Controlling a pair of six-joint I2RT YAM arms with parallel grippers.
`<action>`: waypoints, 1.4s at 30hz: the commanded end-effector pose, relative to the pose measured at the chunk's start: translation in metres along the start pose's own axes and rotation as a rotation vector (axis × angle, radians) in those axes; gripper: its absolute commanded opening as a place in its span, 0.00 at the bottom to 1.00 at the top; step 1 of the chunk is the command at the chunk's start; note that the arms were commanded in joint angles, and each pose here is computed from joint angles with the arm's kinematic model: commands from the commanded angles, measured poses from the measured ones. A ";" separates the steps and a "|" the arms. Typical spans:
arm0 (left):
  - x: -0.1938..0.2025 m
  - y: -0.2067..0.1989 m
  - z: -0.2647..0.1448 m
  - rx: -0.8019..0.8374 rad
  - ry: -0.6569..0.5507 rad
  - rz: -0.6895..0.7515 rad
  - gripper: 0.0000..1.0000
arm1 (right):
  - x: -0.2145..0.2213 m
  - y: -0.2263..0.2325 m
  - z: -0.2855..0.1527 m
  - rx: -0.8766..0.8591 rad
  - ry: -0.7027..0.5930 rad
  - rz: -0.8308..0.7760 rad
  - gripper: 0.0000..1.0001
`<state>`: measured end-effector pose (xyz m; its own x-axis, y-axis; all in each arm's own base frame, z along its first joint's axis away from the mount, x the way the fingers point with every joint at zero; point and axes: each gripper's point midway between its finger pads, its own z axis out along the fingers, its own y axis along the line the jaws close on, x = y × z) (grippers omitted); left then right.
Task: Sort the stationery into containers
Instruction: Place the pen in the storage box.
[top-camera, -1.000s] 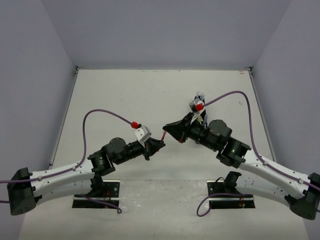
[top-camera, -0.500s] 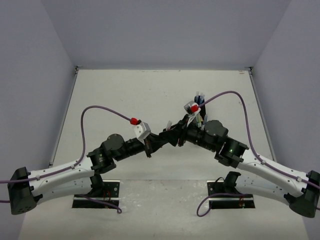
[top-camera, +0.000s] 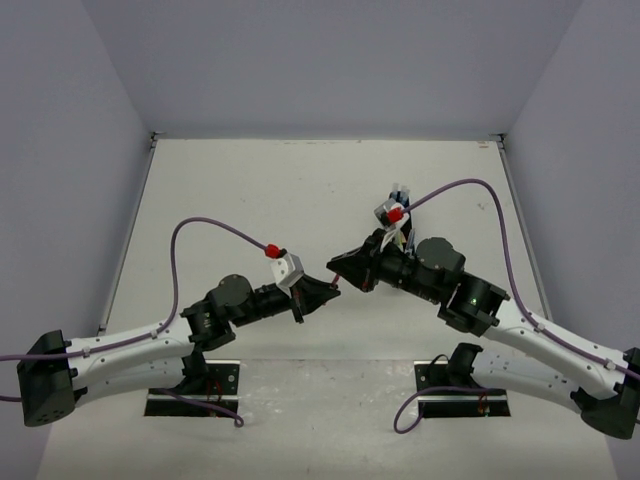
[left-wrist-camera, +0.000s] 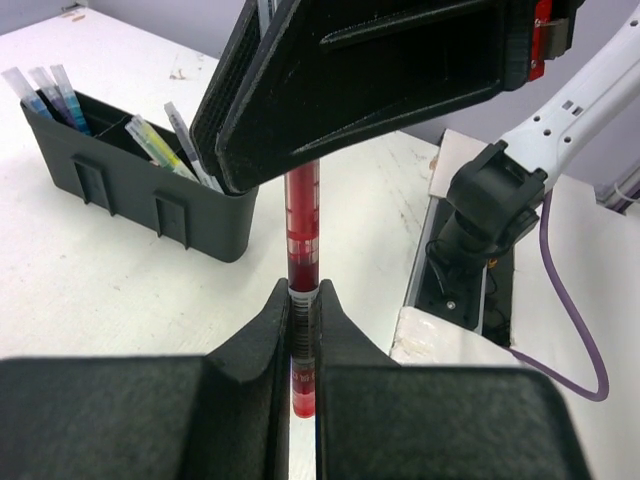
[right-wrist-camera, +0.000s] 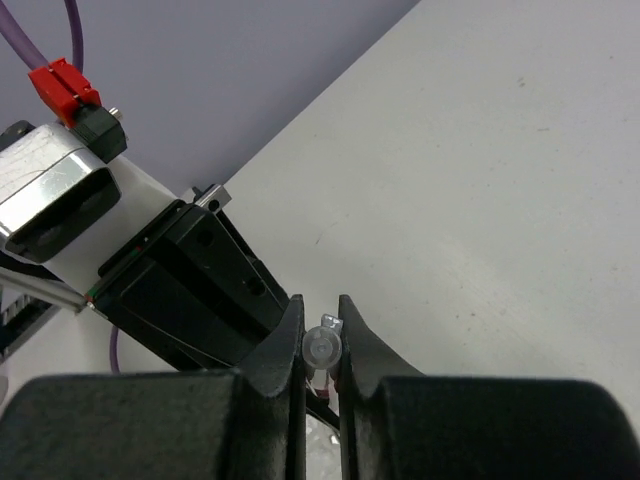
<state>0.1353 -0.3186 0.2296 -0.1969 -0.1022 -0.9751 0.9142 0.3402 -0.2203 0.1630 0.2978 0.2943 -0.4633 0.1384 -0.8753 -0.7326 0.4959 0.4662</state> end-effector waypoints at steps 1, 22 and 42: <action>-0.016 0.000 0.001 -0.011 -0.069 0.009 0.02 | -0.019 0.005 -0.009 -0.003 -0.047 -0.025 0.00; -0.004 0.096 -0.078 -0.786 0.218 -0.176 1.00 | -0.134 -0.286 -0.065 1.132 -0.323 -0.017 0.00; -0.003 0.100 -0.099 -0.833 0.232 -0.151 1.00 | -0.056 -0.352 -0.025 1.145 -0.102 0.099 0.47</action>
<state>0.1868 -0.1999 0.1943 -0.4691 0.0003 -0.8831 0.3822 0.9016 -0.2027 0.4349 0.0886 0.1826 -0.4126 0.2230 -0.8832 0.2179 0.9656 0.1420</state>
